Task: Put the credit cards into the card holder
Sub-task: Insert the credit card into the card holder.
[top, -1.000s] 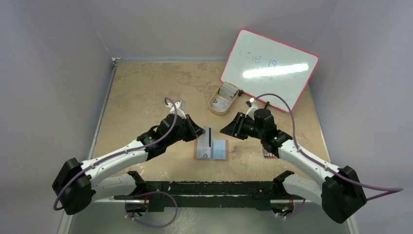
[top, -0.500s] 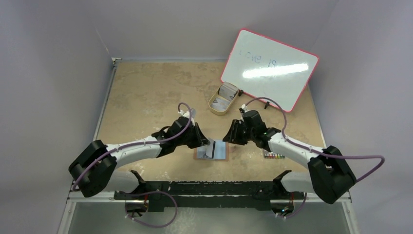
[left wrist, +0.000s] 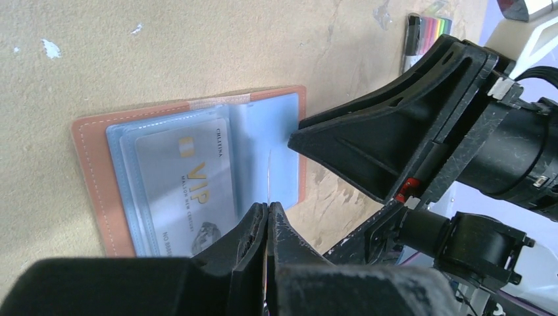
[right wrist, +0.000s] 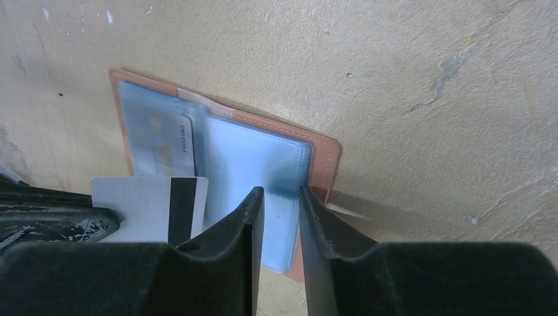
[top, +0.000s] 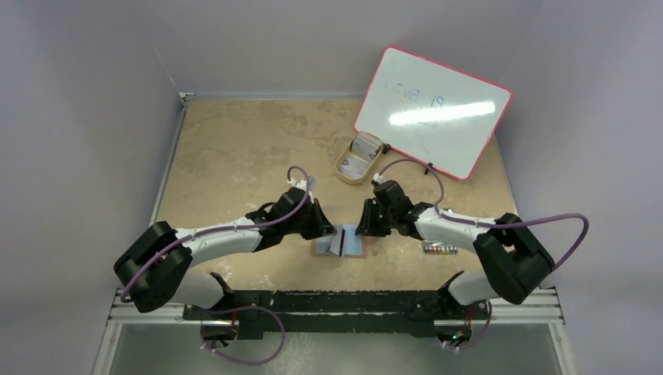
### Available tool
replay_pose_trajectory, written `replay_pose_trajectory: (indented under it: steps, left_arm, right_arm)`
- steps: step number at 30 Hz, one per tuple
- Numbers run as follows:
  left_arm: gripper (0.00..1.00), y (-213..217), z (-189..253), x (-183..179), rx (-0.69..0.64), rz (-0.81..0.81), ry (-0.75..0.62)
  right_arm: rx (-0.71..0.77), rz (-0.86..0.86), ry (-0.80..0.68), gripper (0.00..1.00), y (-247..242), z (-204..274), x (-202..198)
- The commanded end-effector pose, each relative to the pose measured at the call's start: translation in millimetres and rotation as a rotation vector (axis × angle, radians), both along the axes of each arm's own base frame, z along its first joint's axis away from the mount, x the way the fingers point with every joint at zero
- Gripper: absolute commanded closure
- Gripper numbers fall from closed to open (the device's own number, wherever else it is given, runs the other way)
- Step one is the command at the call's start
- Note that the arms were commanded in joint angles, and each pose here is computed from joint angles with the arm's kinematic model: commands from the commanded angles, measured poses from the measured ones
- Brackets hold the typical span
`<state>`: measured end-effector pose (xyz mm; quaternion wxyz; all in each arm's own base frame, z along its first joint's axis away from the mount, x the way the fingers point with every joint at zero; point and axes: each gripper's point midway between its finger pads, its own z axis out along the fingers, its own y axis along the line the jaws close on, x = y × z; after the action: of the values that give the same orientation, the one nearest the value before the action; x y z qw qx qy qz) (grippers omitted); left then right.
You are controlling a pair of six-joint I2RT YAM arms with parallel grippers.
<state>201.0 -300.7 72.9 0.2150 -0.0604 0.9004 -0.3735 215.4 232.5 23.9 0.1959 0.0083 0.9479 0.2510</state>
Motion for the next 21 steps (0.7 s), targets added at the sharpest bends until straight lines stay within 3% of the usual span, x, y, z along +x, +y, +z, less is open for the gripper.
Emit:
replay_pose_trajectory:
  steps: [1, 21]
  left_arm:
    - [1.0, 8, 1, 4, 0.031, 0.015, -0.032]
    - [1.0, 11, -18, 7, 0.07, 0.03, -0.028]
  right_arm:
    - [-0.051, -0.009, -0.047, 0.72, 1, 6, 11]
    - [-0.067, -0.009, -0.05, 0.74, 0, 5, 9]
